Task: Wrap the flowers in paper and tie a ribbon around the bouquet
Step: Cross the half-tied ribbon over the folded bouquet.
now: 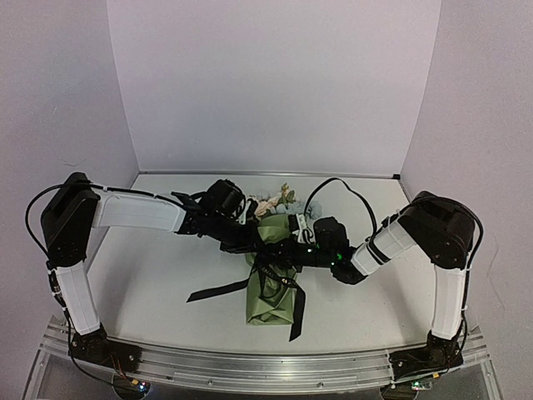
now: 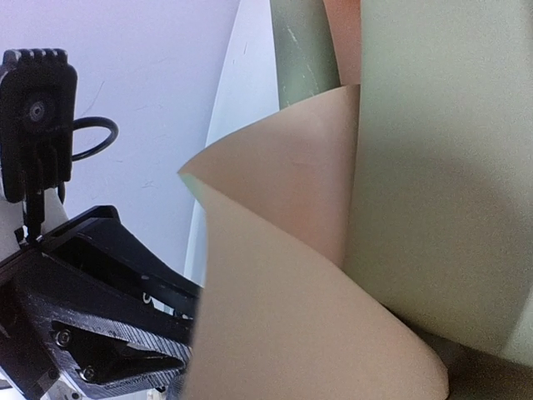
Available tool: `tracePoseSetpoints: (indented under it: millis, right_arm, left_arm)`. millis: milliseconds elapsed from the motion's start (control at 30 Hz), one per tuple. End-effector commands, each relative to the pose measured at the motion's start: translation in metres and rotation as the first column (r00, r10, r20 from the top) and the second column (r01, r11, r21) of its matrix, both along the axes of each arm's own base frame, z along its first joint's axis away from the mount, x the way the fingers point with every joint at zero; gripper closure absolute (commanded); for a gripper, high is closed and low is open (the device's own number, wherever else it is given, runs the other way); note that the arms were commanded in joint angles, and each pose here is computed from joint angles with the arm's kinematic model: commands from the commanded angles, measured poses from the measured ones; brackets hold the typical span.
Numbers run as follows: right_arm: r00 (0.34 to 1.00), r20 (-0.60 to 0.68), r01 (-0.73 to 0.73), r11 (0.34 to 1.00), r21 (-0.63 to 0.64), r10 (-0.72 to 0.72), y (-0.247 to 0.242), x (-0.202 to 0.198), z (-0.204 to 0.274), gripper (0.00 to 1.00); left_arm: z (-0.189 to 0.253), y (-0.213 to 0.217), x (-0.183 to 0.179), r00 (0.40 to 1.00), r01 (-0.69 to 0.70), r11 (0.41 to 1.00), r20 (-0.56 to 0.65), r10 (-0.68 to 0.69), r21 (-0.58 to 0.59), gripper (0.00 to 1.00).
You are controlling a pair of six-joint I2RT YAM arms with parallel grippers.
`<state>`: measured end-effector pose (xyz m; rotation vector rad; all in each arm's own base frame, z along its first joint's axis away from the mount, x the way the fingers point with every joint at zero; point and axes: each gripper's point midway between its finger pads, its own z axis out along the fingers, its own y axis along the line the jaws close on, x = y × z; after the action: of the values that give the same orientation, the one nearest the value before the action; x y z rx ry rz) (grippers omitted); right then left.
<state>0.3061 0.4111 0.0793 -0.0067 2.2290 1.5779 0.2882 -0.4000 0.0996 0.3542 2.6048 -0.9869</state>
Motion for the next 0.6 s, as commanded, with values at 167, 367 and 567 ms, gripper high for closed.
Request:
tracePoseSetpoints:
  millis: [167,367,567]
  right_arm:
    - [0.998,0.055,0.002,0.999,0.044,-0.004,0.003,0.003,0.02,0.9]
    - [0.998,0.061,0.013,1.0,0.027,-0.015,-0.005,-0.002,0.02,0.85]
    - [0.997,0.074,0.021,1.0,-0.01,-0.02,-0.019,-0.011,0.022,0.82]
  left_arm:
    - [0.017,-0.002,0.007,0.997,-0.011,0.999,0.074,0.014,-0.037,1.0]
    - [0.025,-0.002,0.007,0.994,0.007,0.999,0.108,-0.001,-0.051,1.0]
    - [0.026,-0.004,0.004,0.992,0.038,0.998,0.123,-0.031,-0.057,1.0]
